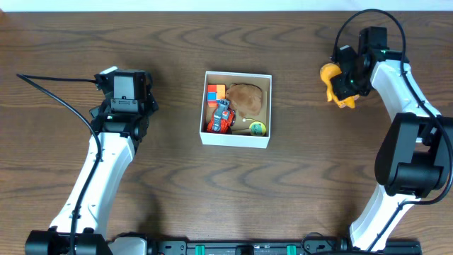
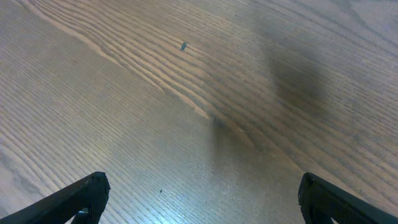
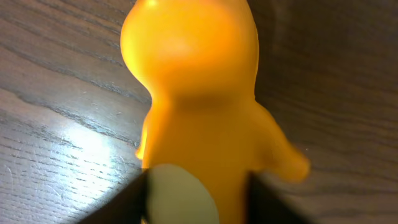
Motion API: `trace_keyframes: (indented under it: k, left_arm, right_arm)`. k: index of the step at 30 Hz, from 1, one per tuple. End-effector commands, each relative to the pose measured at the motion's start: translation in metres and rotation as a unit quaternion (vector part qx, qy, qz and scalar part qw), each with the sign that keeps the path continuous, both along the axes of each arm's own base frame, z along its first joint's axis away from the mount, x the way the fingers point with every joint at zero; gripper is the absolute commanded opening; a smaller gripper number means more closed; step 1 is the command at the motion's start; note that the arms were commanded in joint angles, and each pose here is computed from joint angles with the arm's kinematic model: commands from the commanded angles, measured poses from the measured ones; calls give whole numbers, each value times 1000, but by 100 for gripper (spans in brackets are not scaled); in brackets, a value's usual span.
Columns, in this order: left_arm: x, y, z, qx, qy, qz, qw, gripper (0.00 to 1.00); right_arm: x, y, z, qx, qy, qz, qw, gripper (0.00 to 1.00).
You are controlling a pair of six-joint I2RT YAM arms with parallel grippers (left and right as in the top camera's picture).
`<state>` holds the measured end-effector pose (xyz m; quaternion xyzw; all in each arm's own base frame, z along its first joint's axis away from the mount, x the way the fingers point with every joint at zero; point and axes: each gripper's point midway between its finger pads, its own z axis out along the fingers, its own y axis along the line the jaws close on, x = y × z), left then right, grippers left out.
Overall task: Pack container
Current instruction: 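Close the right gripper on the orange dinosaur and lift it, then carry the dinosaur with the right gripper over the white box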
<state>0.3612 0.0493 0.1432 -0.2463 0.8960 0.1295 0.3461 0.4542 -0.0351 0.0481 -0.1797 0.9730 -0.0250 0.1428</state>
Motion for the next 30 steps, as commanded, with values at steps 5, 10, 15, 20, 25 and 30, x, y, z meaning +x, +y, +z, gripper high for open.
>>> trace_keyframes:
  k: [5, 10, 15, 20, 25, 30]
  left_arm:
    - [1, 4, 2, 6, -2, 12, 1000, 98]
    - [1, 4, 2, 6, -2, 12, 1000, 98]
    - [1, 4, 2, 6, -2, 12, 1000, 98]
    - [1, 4, 2, 6, -2, 12, 1000, 98]
    - [1, 4, 2, 6, -2, 12, 1000, 98]
    - [1, 4, 2, 6, -2, 12, 1000, 98]
  right_arm:
    - [-3, 0, -6, 0, 6, 14, 1000, 1]
    - [5, 15, 8, 13, -16, 59, 998, 1]
    - [26, 36, 80, 3, -98, 86, 991, 1]
    - [22, 87, 158, -1, -188, 179, 966, 1]
    - [-12, 176, 205, 30, -244, 355, 902, 1]
    - [-49, 249, 212, 78, -249, 457, 850, 1]
